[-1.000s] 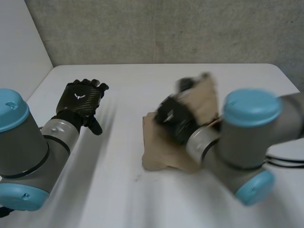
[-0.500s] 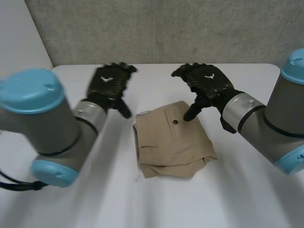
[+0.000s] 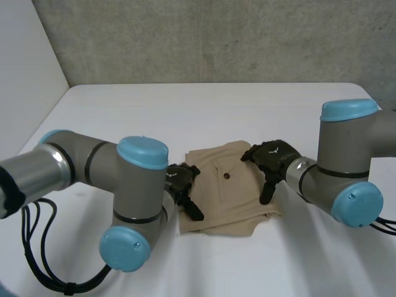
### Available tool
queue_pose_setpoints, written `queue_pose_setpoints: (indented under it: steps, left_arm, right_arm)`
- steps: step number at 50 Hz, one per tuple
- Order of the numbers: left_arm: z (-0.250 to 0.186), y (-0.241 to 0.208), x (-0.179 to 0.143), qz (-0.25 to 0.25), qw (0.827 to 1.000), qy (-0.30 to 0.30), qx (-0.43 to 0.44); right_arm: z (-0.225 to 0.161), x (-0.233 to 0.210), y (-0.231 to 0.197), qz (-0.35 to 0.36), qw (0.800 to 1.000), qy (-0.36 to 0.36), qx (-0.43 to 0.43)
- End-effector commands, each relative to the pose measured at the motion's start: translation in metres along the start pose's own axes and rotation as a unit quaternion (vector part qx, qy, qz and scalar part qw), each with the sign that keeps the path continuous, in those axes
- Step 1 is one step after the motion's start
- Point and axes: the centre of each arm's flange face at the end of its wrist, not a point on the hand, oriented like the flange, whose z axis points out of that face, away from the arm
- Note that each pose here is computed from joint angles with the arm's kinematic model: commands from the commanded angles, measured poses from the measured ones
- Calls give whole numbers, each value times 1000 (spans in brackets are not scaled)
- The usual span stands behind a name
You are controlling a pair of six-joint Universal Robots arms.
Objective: Fold the shorts.
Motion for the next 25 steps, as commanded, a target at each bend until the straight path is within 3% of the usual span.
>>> queue_pose_setpoints:
  steps: [1,6,11,13,18,25]
  left_arm:
    - [-35,-58,4,-1,996,21,89]
    - [-80,-119,-10,-19,982,20,185]
    - [-120,-174,-74,-48,961,-45,269]
    - [-125,-179,-88,-51,960,-56,268]
    - [-135,-173,-111,-58,974,-59,212]
    - [-142,-172,-110,-61,974,-56,211]
  right_arm:
    - [-23,17,-48,-5,995,44,90]
    - [-68,52,-106,77,964,128,222]
    - [-116,74,-133,127,930,210,275]
    - [-134,84,-135,128,922,247,270]
    - [-143,88,-127,115,932,259,227]
    - [-143,87,-124,117,936,253,215]
